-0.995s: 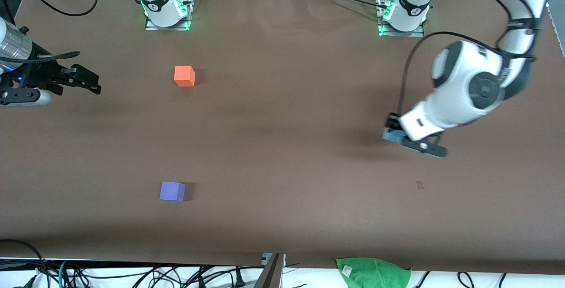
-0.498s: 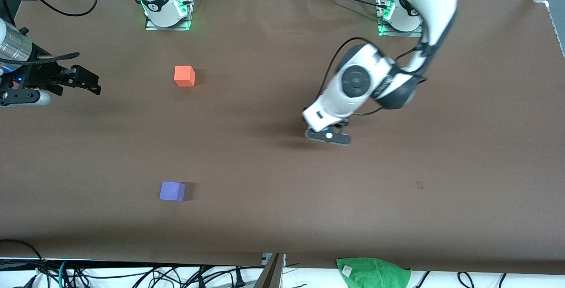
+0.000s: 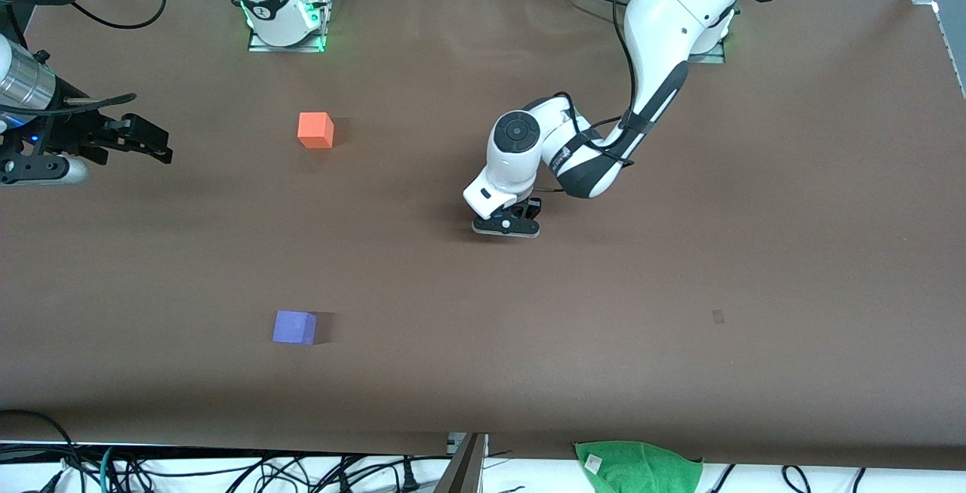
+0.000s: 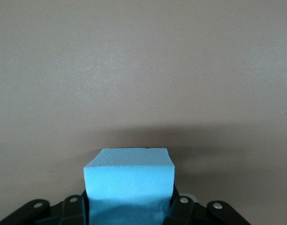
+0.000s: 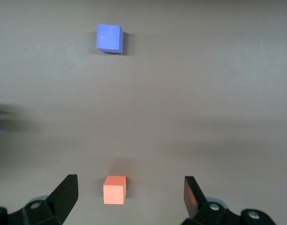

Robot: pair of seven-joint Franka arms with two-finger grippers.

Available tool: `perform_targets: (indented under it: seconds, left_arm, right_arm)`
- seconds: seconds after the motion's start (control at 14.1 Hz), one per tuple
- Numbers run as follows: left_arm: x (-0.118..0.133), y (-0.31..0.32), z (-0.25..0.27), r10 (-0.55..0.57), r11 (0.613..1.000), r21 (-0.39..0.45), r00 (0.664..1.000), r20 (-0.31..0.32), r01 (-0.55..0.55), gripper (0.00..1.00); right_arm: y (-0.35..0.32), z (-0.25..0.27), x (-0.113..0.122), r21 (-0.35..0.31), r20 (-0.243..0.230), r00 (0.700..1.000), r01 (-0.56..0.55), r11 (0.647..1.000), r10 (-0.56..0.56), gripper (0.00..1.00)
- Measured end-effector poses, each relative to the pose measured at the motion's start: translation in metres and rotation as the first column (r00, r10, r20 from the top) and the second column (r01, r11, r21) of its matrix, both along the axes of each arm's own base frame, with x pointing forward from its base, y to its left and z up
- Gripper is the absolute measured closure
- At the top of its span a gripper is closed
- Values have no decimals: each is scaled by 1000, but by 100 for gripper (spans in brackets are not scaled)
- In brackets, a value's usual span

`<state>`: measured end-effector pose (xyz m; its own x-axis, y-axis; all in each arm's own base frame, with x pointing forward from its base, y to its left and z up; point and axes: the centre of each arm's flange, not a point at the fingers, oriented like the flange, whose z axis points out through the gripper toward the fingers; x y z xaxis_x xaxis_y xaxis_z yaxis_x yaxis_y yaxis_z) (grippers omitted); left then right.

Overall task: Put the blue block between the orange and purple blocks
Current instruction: 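Carry the light blue cube toward the table middle and lower it, then release the cube and raise the left gripper while the right gripper reaches in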

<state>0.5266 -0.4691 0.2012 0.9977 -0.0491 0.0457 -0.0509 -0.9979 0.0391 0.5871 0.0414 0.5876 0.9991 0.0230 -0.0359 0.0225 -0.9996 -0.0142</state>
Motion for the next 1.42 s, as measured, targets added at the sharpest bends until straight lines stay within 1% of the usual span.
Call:
perform_targets:
  seconds: [0.07, 0.36, 0.43, 0.57, 0.78, 1.0, 1.07, 1.14, 1.28, 1.42]
  left_arm:
    - [2, 1, 1, 3, 1000, 0, 1000, 3, -3, 40]
    - [9, 3, 6, 11, 1000, -4, 1000, 15, -11, 3]
    - [11, 3, 10, 14, 1000, -9, 1000, 22, -14, 0]
    - [19, 5, 31, 23, 1000, -5, 999, 39, -23, 0]
    - [28, 21, 94, 53, 997, 59, 997, 52, -56, 0]
    - [28, 54, 164, 115, 986, 126, 993, -5, -113, 0]
    - [30, 71, 186, 133, 980, 149, 991, -14, -129, 0]
    - [34, 91, 207, 141, 976, 170, 990, -24, -135, 0]
    - [46, 144, 251, 144, 976, 171, 988, -61, -132, 0]
    - [61, 209, 291, 164, 977, 153, 982, -94, -149, 0]
  right_arm:
    - [0, 0, 0, 0, 0, 1000, 0, 1000, 0, 0]
    - [0, 0, 0, 0, 2, 1000, 1, 1000, -1, 0]
    - [0, 0, 0, 0, 3, 1000, 1, 1000, -1, 0]
    - [0, -1, 1, 0, 2, 1000, 1, 1000, -1, 0]
    - [0, -6, 4, 0, 2, 1000, 1, 1000, -1, 0]
    - [6, -6, 9, 14, 30, 1000, -5, 1000, 5, 0]
    - [11, -8, 12, 21, 44, 999, -14, 1000, 13, 0]
    - [20, -14, 16, 24, 48, 999, -27, 999, 26, 0]
    - [45, -31, 22, 22, 34, 997, -68, 997, 67, 0]
    - [74, -49, 25, 4, 13, 993, -116, 993, 116, 0]
